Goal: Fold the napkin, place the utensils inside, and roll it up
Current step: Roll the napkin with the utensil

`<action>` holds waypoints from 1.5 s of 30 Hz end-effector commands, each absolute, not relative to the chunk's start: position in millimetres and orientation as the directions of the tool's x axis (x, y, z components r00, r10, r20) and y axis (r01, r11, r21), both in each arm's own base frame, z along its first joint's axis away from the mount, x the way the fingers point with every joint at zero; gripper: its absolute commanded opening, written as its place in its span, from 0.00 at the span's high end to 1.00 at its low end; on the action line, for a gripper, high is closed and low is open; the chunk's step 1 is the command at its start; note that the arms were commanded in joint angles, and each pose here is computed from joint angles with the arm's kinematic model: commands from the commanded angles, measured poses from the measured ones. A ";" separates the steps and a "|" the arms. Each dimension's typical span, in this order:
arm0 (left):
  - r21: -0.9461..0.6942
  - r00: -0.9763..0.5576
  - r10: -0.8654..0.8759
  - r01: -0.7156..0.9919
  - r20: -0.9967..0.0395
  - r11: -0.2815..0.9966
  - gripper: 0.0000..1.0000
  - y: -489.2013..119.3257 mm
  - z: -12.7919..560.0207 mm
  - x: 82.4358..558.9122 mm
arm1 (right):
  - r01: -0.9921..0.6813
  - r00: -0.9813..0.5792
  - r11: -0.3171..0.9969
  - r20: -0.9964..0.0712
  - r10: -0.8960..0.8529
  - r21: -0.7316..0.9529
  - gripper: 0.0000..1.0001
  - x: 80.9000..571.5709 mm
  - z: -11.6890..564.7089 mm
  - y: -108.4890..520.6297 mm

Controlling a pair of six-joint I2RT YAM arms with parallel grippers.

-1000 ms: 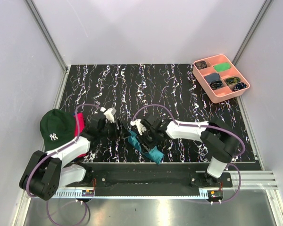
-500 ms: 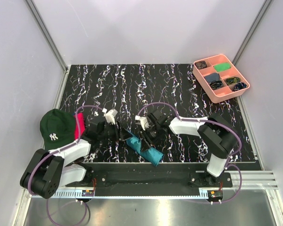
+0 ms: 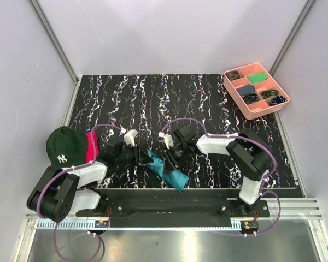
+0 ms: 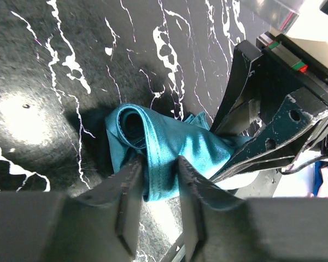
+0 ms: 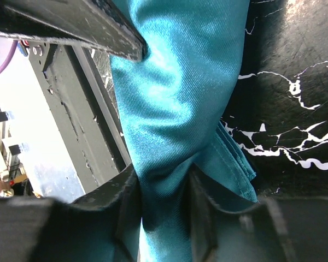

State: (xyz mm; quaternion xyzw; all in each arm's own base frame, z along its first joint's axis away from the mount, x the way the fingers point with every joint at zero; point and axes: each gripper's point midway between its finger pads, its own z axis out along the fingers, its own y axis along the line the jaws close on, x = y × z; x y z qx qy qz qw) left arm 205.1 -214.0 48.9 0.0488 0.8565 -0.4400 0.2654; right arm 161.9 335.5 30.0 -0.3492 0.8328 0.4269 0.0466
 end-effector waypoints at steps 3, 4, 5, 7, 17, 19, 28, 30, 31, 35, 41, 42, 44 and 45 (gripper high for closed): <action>-0.736 -0.845 -0.134 0.360 -0.518 0.573 0.75 -221.0 52.2 202.7 | -0.627 -0.757 0.386 -0.413 -0.507 0.676 0.46 170.9 42.5 339.6; -0.736 -0.846 -0.134 0.358 -0.516 0.575 0.76 -220.7 51.6 202.6 | -0.628 -0.758 0.394 -0.413 -0.504 0.671 0.35 171.3 44.0 338.5; -0.735 -0.846 -0.135 0.357 -0.516 0.576 0.77 -220.6 51.9 202.9 | -0.630 -0.760 0.411 -0.415 -0.500 0.658 0.31 173.7 43.7 337.0; -0.734 -0.847 -0.138 0.349 -0.513 0.582 0.77 -220.0 51.7 203.7 | -0.641 -0.757 0.430 -0.435 -0.488 0.636 0.18 176.8 51.9 334.0; -0.728 -0.857 -0.141 0.321 -0.495 0.606 0.80 -219.9 52.0 210.7 | -0.758 -0.563 0.637 -0.635 -0.529 0.140 0.00 189.5 71.2 314.3; -0.726 -0.857 -0.145 0.316 -0.494 0.611 0.80 -219.4 52.6 212.6 | -0.773 -0.523 0.629 -0.643 -0.559 0.082 0.00 179.9 72.2 319.1; -0.727 -0.867 -0.146 0.296 -0.477 0.619 0.80 -219.8 51.0 214.0 | -0.811 -0.420 0.578 -0.596 -0.684 -0.092 0.00 164.1 47.7 333.8; -0.726 -0.866 -0.148 0.295 -0.478 0.621 0.80 -219.5 51.5 215.1 | -0.816 -0.416 0.568 -0.577 -0.703 -0.104 0.00 163.2 39.7 333.8; -0.725 -0.866 -0.146 0.296 -0.479 0.622 0.80 -219.8 51.7 215.2 | -0.815 -0.413 0.569 -0.575 -0.706 -0.113 0.00 164.8 38.8 334.1; -0.723 -0.867 -0.143 0.294 -0.477 0.625 0.77 -219.7 51.4 216.4 | -0.805 -0.423 0.575 -0.536 -0.730 -0.147 0.00 167.6 26.9 328.2; -0.708 -0.850 -0.170 0.286 -0.498 0.646 0.48 -217.9 62.5 229.0 | -0.771 -0.513 0.625 -0.460 -0.725 -0.124 0.29 162.0 9.1 317.7; -0.706 -0.850 -0.176 0.278 -0.497 0.652 0.36 -216.9 65.2 231.6 | -0.764 -0.528 0.634 -0.452 -0.719 -0.117 0.33 161.2 7.3 316.3; -0.696 -0.831 -0.205 0.269 -0.517 0.666 0.29 -212.6 73.9 239.1 | -0.740 -0.570 0.665 -0.429 -0.701 -0.103 0.40 159.0 2.3 312.3; -0.692 -0.833 -0.211 0.254 -0.512 0.676 0.27 -210.2 75.7 240.5 | -0.730 -0.583 0.676 -0.425 -0.692 -0.099 0.41 158.4 1.2 311.1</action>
